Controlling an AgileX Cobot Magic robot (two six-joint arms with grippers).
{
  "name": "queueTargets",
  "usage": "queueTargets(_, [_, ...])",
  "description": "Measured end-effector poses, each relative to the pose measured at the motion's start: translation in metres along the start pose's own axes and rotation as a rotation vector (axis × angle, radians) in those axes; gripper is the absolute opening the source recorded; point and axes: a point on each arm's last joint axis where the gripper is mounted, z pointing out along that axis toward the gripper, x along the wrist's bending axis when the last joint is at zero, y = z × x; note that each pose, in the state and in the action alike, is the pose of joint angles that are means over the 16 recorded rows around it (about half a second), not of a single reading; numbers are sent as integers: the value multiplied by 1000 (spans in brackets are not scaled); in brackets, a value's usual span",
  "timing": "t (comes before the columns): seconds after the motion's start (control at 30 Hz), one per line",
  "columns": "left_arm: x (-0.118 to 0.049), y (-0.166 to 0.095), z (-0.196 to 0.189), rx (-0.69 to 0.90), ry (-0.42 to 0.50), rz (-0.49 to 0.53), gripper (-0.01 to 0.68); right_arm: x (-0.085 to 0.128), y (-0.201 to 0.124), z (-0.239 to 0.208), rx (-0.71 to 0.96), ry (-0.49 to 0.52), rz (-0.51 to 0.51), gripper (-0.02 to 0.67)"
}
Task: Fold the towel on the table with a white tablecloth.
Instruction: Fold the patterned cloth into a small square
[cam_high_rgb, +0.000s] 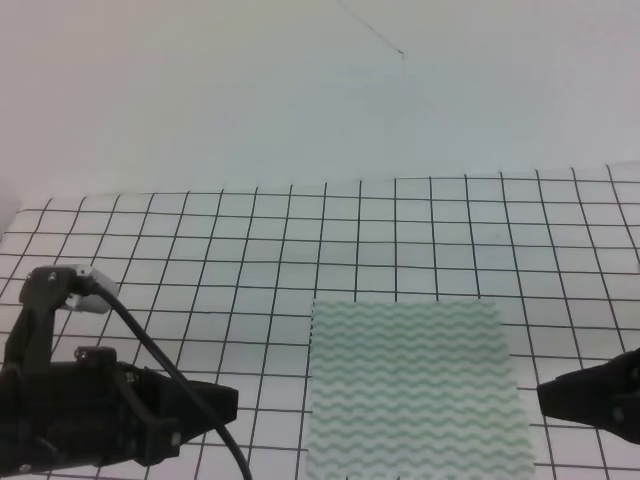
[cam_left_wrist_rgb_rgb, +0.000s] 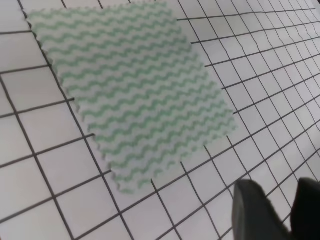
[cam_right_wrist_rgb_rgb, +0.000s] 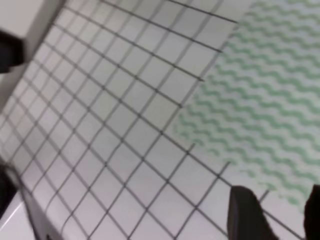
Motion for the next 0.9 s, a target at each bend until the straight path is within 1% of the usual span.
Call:
queueTargets(0.23, [0, 0, 0, -2, -4, -1, 177, -27, -4, 30, 107, -3, 96, 299])
queueTargets(0.47, [0, 0, 0, -1, -5, 3, 176, -50, -12, 55, 202, -15, 172, 337])
queueTargets(0.63, [0, 0, 0, -1, -6, 4, 176, -63, -17, 68, 251, -30, 211, 356])
queueTargets(0.9, [-1, 0, 0, 0, -7, 5, 176, -76, -23, 81, 297, -72, 240, 357])
